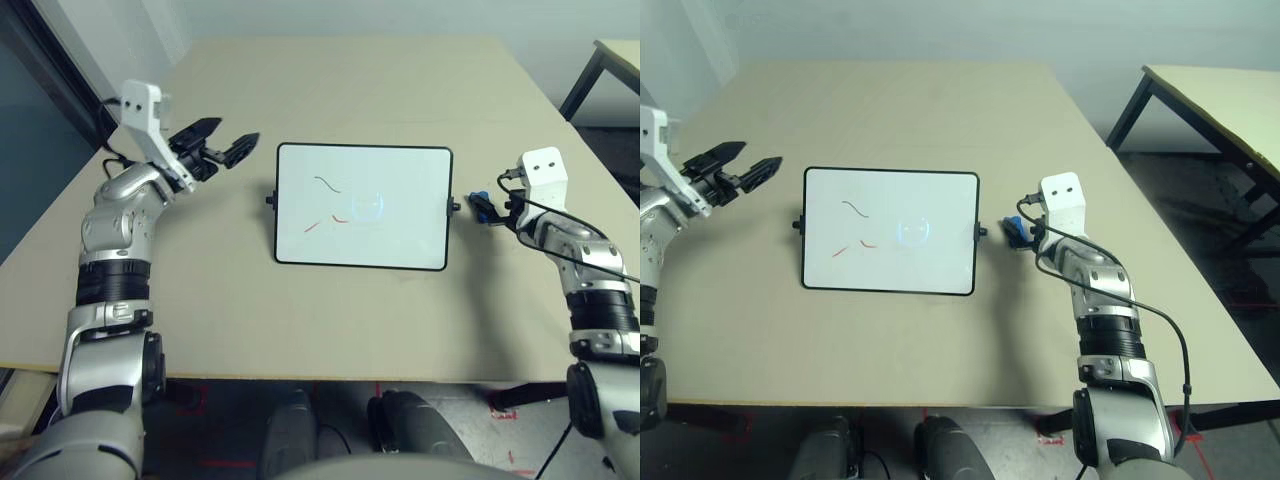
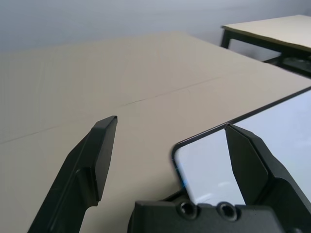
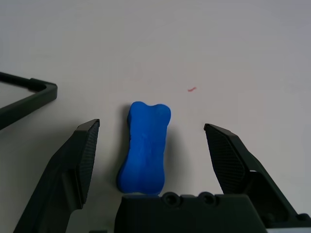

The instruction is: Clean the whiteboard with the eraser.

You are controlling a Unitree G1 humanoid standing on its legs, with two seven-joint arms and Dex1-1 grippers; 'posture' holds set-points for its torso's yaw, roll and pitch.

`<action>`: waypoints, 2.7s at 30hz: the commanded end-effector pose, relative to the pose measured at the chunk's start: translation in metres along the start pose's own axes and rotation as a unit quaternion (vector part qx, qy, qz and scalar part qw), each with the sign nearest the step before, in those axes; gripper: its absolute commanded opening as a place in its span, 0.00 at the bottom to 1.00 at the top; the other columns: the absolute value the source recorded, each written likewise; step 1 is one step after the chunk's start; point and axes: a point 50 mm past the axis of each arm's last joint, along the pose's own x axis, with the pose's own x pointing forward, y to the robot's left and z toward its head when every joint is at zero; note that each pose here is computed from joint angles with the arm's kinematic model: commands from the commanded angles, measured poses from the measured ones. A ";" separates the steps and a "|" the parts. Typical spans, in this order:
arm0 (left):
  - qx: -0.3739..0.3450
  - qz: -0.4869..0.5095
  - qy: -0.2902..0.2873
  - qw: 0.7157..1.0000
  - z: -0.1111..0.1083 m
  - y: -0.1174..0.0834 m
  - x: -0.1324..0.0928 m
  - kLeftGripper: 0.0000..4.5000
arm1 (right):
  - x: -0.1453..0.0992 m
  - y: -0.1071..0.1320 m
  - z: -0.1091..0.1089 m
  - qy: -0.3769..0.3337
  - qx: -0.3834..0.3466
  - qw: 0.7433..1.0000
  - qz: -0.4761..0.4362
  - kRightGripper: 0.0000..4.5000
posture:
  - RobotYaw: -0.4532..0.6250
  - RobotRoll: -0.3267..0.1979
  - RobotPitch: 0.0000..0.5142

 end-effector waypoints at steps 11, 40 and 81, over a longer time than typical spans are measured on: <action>-0.008 -0.070 0.051 0.996 -0.009 -0.018 0.014 1.00 | 0.013 0.000 -0.022 0.052 0.019 0.998 -0.020 0.72 | 0.32 0.62 0.06; 0.008 -0.193 0.199 0.961 -0.015 -0.028 -0.005 1.00 | -0.033 0.135 0.053 0.025 -0.195 0.941 0.274 0.13 | 0.28 0.62 0.08; 0.004 -0.223 0.262 0.939 -0.027 -0.036 -0.024 1.00 | -0.007 0.185 0.062 0.039 -0.288 0.912 0.289 0.13 | 0.32 0.62 0.13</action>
